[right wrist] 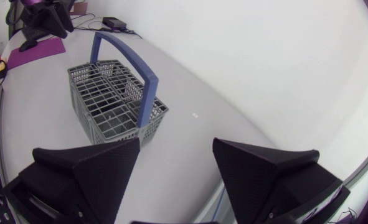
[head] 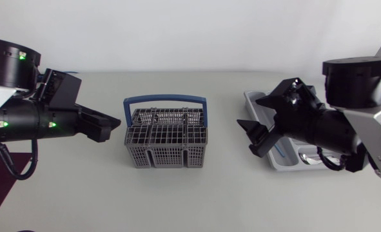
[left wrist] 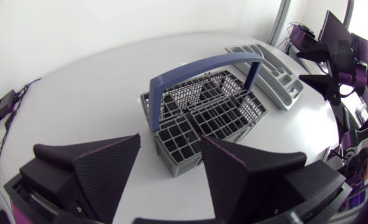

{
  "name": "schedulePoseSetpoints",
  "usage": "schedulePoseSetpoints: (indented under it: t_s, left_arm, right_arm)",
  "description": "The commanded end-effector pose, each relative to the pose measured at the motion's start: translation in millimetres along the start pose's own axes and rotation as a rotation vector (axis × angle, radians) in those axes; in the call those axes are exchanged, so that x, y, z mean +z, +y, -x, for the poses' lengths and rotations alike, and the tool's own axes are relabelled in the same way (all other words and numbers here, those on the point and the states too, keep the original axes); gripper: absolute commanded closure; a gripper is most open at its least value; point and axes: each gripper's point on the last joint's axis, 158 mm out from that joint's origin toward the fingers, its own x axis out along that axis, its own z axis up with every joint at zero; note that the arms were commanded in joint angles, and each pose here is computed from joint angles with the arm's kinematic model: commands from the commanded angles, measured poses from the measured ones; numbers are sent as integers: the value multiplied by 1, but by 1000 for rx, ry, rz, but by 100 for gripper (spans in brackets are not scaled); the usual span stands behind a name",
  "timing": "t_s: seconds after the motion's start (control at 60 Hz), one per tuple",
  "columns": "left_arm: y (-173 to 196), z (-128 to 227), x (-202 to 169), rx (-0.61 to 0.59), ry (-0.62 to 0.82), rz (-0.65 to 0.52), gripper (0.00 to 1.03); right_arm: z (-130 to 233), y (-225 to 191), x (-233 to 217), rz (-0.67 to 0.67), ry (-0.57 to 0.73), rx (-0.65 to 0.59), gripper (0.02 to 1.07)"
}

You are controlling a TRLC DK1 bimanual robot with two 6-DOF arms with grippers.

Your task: Unload the cutlery basket into the drawer organizer.

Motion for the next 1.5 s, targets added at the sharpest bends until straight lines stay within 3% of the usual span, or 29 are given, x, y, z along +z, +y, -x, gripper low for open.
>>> schedulePoseSetpoints:
  t_s: [0.0, 0.35, 0.883, 1.483]
  left_arm:
    - [14, 8, -7, 42, -11, 8, 4]
    - [61, 46, -8, 228, -191, -33, 4]
    - [76, 95, -27, 400, -423, -73, 4]
    - [79, 85, -62, 441, -560, 52, 4]
  right_arm:
    - [9, -8, -18, 7, 25, -40, 6]
    - [44, -55, -53, -22, 63, -216, 6]
    - [91, -70, -68, -134, -14, -376, 6]
    - [111, -65, -104, -399, -193, -513, 6]
